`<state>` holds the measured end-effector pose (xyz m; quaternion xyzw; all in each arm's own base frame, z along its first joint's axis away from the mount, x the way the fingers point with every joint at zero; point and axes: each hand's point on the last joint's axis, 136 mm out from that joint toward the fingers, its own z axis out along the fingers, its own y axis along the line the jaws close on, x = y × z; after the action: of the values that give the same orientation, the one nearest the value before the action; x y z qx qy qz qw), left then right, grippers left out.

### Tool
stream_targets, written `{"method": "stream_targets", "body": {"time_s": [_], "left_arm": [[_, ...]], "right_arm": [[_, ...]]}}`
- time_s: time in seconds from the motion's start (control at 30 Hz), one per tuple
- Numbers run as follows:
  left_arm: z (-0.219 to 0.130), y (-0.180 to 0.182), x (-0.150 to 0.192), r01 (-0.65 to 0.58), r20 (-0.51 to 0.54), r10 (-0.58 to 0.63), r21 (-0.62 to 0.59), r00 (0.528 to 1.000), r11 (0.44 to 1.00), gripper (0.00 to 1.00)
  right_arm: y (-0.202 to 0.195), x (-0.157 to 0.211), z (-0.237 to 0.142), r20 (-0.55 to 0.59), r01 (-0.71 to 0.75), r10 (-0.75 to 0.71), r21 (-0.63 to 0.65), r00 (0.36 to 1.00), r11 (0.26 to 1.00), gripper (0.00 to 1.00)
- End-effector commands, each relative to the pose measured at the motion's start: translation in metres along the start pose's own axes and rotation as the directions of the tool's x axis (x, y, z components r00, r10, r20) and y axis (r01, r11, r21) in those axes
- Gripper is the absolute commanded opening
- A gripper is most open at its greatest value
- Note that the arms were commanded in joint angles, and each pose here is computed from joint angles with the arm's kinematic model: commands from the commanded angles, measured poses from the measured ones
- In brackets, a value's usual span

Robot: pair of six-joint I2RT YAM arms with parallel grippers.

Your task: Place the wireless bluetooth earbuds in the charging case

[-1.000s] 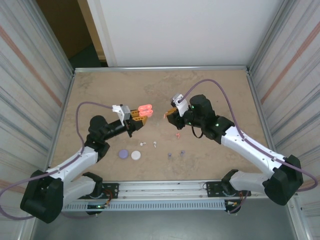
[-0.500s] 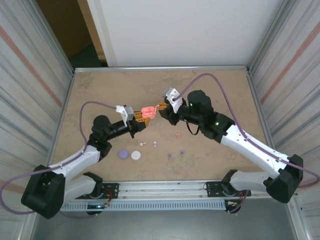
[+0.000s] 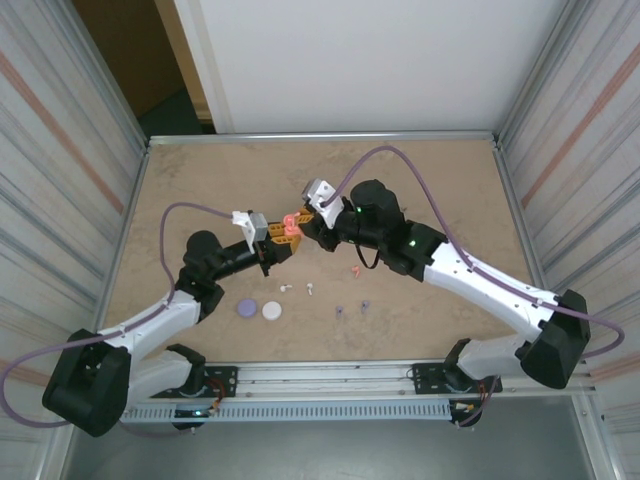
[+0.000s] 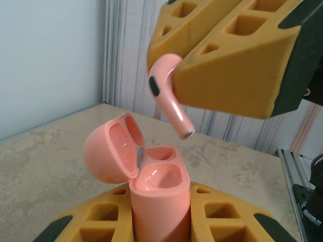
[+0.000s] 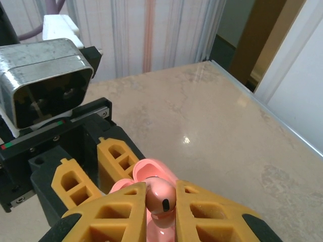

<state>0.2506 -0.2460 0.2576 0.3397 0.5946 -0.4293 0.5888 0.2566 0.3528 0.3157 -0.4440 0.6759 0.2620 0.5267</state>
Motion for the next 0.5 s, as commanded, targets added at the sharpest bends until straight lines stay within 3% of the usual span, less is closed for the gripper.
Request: {"method": "stream_targets", "body": {"time_s": [0.0, 0.47], "left_arm": [[0.002, -0.006, -0.019, -0.034, 0.053, 0.033, 0.029, 0.998, 0.999, 0.0], [0.002, -0.008, -0.021, -0.04, 0.06, 0.038, 0.031, 0.998, 0.999, 0.0]], "right_arm": [[-0.001, -0.021, 0.001, 0.051, 0.035, -0.036, 0.016, 0.998, 0.999, 0.17], [0.003, -0.01, 0.009, 0.014, 0.038, -0.038, 0.003, 0.999, 0.999, 0.17]]}}
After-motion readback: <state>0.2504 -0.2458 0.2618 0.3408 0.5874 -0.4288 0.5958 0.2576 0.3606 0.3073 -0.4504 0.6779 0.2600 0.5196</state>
